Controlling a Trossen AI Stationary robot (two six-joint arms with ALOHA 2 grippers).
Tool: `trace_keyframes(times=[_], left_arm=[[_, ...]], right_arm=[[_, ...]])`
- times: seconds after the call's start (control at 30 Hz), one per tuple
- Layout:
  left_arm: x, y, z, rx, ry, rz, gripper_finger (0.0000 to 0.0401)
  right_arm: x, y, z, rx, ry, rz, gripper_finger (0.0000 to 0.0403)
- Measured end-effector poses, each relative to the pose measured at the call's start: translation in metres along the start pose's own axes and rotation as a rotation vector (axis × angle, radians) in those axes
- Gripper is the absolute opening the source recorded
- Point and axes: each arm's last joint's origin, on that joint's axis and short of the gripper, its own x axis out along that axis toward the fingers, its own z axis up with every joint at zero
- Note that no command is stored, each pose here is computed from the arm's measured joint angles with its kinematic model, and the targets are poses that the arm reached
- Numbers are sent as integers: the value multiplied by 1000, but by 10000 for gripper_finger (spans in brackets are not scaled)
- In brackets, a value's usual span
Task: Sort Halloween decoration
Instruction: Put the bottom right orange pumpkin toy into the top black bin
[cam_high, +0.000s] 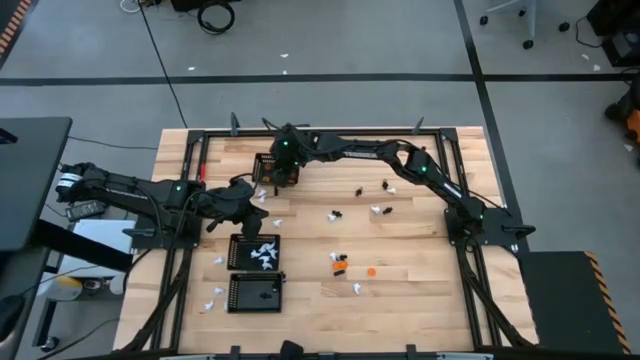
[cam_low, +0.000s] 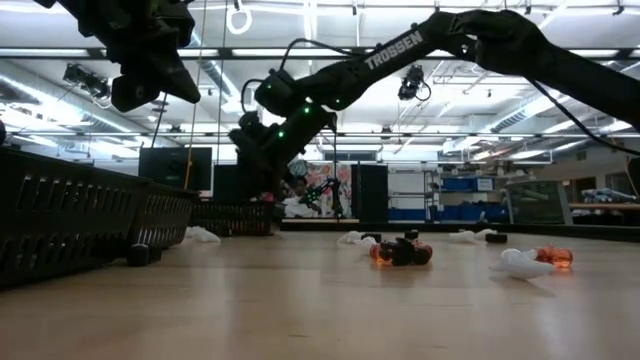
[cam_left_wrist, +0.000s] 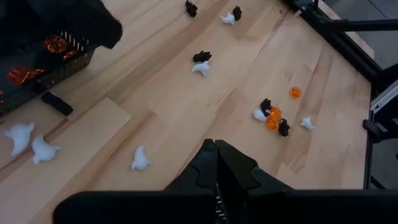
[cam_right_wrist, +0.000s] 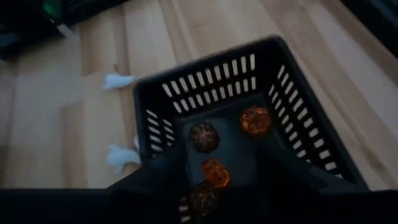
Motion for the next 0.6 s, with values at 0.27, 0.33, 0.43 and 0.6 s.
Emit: trace_keyframes(times=[0.27, 0.33, 0.43, 0.6], left_arm=[[0, 0, -2, 18, 18, 8, 9], [0, 1, -3, 28, 22, 11, 9], [0, 1, -3, 38, 22, 11, 9], [0, 1, -3, 48, 24, 10, 9]], right_arm=[[-52, 13, 31, -11, -57, 1, 188], [-67, 17, 36, -9, -47, -4, 187], [-91, 21, 39, -9, -4, -16, 187], [-128, 27, 35, -25, 102, -61, 185]])
